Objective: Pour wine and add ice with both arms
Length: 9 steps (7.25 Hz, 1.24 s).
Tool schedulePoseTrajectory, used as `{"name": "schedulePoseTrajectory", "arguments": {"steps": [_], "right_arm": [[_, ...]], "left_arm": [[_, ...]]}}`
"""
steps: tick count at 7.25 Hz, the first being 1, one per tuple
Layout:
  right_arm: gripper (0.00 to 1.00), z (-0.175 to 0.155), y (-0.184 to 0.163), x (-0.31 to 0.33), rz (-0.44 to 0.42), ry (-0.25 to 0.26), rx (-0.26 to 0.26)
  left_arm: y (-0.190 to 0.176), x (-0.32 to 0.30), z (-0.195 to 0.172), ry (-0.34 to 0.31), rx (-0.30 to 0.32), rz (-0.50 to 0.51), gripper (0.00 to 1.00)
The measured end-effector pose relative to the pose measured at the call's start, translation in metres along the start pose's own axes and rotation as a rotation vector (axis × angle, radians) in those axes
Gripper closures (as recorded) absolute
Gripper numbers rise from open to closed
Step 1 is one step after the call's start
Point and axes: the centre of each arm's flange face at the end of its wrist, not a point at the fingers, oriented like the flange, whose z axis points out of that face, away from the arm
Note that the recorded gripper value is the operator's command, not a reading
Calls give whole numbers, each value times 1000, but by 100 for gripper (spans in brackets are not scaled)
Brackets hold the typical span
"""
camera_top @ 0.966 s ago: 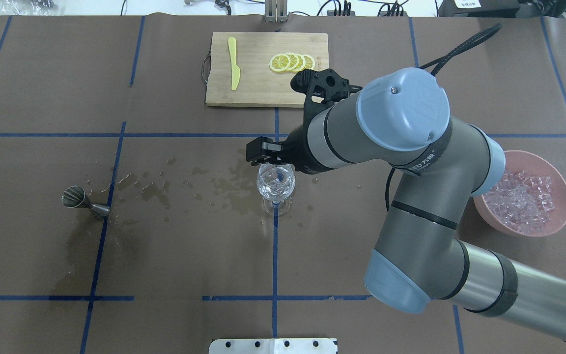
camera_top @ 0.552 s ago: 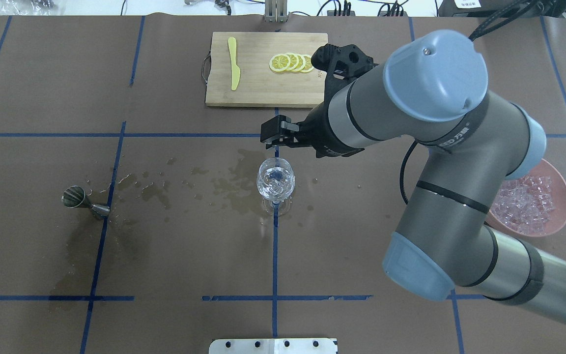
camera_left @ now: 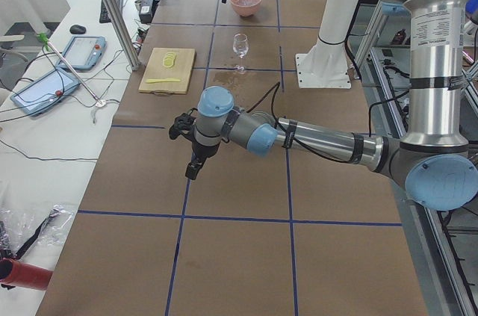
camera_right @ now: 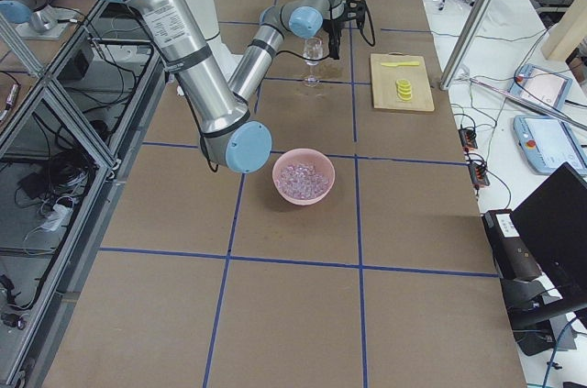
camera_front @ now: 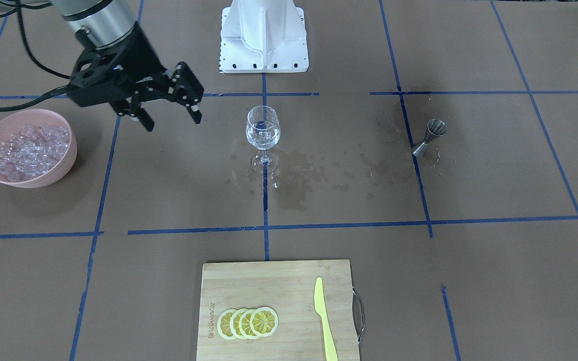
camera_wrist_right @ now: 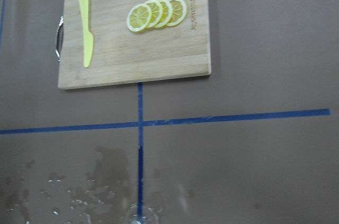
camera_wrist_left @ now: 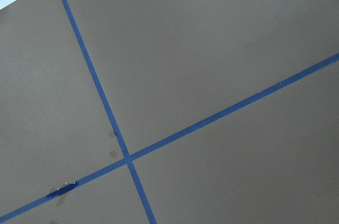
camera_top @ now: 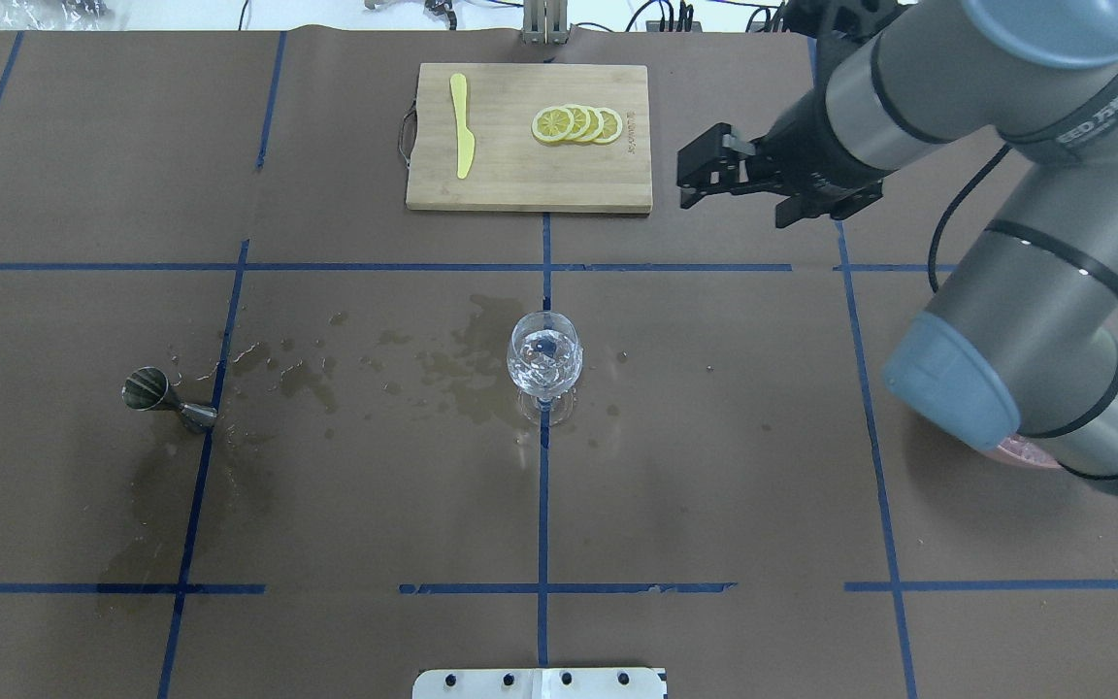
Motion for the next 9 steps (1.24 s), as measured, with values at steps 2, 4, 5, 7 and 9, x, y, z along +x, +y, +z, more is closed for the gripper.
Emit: {"name": "schedulePoseTrajectory", "arguments": {"steps": [2,4,5,7,9], "right_arm": [[0,8,-25,78,-127,150,-45],[0,12,-38,152,-236,266,-115],[0,9,-42,197,-277,302,-147],[0,-7,-58,302,-329,317,-225],[0,-31,-72,410,-317,269,-277]], "left_arm": [[6,-16,0,12,-6,-46,0],[9,-20,2,19,-26,-69,0],[10,-22,4,21,-42,-82,0],[15,-30,6,27,-69,-118,0],[26,-48,8,70,-85,-182,0]]}}
